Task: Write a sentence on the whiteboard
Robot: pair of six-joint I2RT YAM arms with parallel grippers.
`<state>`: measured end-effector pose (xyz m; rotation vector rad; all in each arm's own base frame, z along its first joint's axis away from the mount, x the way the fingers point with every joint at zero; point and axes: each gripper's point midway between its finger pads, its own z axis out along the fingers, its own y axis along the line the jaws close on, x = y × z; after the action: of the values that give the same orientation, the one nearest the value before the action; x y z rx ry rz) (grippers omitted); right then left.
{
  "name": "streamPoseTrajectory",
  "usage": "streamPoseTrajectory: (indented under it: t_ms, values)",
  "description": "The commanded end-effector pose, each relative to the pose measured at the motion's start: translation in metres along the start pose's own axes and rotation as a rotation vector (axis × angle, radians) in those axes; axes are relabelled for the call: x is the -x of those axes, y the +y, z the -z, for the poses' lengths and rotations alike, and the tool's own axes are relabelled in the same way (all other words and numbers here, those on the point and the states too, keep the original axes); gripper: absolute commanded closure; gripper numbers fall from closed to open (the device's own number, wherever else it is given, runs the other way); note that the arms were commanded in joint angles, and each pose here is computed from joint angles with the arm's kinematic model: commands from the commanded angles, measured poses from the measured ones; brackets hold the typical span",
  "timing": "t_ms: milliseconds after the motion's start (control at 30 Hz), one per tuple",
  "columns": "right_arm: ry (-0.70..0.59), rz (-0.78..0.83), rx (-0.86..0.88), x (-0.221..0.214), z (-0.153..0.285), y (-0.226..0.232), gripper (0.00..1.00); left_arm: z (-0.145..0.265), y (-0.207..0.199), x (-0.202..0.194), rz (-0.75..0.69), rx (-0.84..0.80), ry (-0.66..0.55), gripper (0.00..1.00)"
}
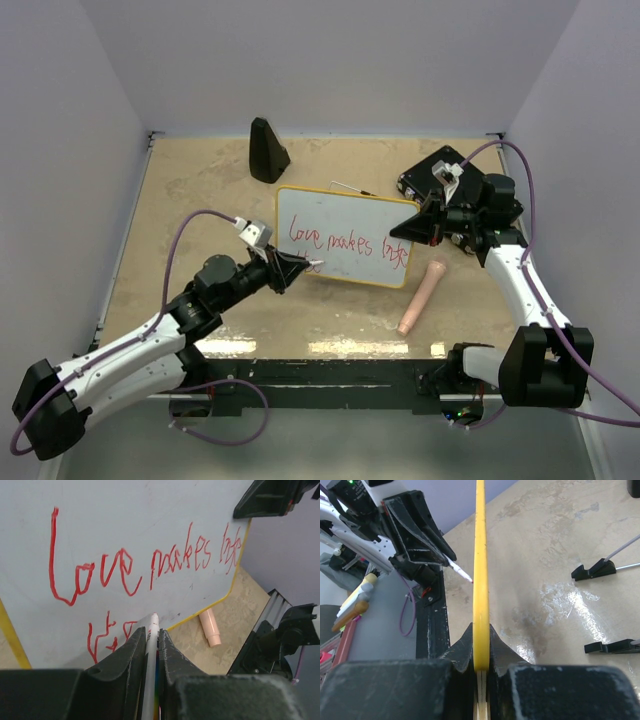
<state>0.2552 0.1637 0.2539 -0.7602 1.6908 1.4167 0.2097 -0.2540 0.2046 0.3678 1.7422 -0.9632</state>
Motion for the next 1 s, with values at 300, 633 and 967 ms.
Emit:
streamPoseTrajectory:
  t_ms: [300,633,967]
  values:
    - [-0.007,0.074,0.060,0.010,0.003,0.020,1.00,-0.002,-0.021,0.057,-0.004,-0.046,-0.154,1.00]
    - [-0.008,0.070,0.060,0.010,0.004,0.020,1.00,-0.014,-0.010,0.050,-0.017,-0.003,-0.133,1.00]
    - [-0.007,0.066,0.060,0.009,0.004,0.020,1.00,-0.012,0.003,0.023,-0.021,0.035,-0.061,1.00]
